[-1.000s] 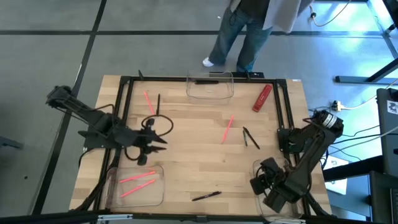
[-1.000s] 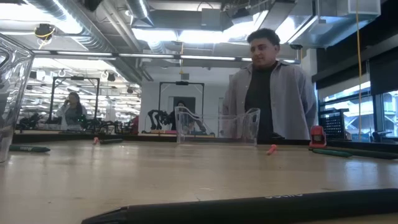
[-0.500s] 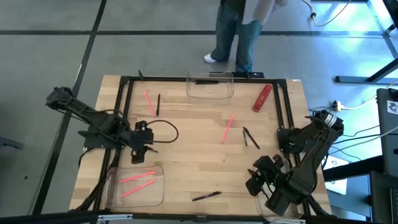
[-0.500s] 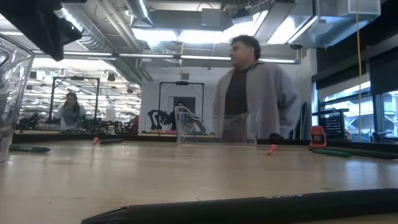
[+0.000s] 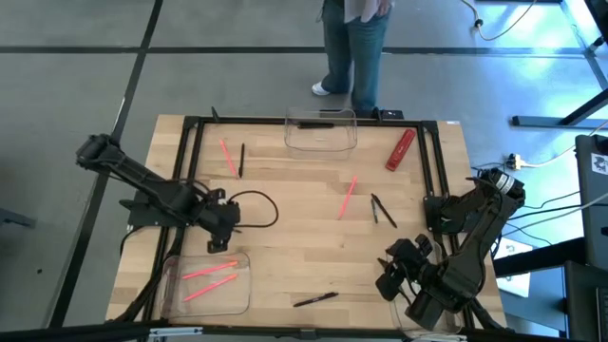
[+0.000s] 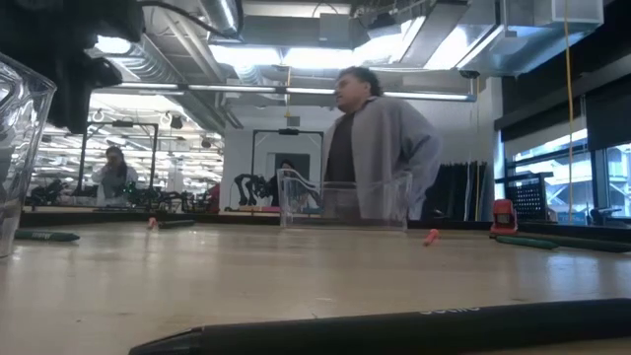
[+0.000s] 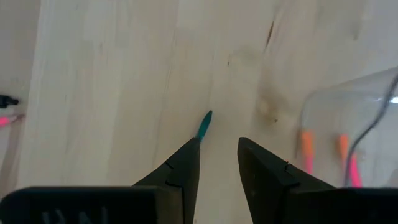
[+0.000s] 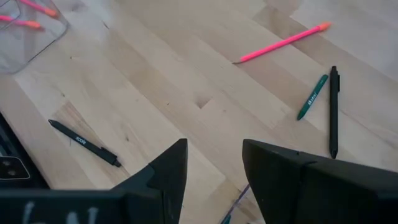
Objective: Sort crayons/erasers/pens/pencils in bins
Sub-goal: Put the green crayon into the bottom right transparent bin
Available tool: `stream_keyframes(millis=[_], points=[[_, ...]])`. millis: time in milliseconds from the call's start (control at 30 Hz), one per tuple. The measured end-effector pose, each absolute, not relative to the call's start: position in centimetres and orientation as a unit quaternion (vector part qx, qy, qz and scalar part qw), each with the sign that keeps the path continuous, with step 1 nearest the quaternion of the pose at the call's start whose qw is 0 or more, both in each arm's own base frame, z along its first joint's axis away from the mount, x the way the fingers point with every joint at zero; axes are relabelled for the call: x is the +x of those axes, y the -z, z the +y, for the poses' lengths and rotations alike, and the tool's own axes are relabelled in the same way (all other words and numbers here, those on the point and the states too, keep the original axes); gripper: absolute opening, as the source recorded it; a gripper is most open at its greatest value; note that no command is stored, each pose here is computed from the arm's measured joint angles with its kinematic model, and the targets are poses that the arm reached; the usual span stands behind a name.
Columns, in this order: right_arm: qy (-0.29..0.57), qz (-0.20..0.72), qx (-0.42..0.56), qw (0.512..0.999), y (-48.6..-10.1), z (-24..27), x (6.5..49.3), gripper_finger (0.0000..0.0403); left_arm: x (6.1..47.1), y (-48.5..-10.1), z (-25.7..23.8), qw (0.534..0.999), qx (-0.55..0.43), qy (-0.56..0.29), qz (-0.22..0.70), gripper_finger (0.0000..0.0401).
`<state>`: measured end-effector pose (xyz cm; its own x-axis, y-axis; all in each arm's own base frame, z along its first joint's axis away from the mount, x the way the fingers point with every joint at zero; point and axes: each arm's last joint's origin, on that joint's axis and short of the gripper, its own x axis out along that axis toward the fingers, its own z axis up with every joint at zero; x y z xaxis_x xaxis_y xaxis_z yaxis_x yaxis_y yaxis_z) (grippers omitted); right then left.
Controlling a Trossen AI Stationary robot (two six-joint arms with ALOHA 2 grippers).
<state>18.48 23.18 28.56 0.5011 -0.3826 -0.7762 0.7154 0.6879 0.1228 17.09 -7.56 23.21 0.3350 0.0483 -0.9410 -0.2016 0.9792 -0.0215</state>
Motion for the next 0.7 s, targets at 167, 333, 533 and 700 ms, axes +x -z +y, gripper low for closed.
stream_keyframes(millis=[167,333,533,700], points=[[0.322,0.381,0.210,0.841,-28.5,23.2,18.5,0.0156,17.7,-22.2,-7.8,0.800,-0.058,-0.089,0.591,0.0102],[0.321,0.382,0.207,0.842,-28.5,23.2,18.5,0.0156,17.1,-19.7,-7.2,0.775,-0.089,-0.101,0.617,0.0102],[0.317,0.385,0.200,0.843,-28.5,23.2,18.5,0.0156,16.8,-17.5,-6.6,0.772,-0.095,-0.086,0.622,0.0102],[0.313,0.383,0.208,0.844,-28.5,23.4,18.6,0.0156,16.2,-16.4,-6.4,0.766,-0.083,-0.083,0.632,0.0102]])
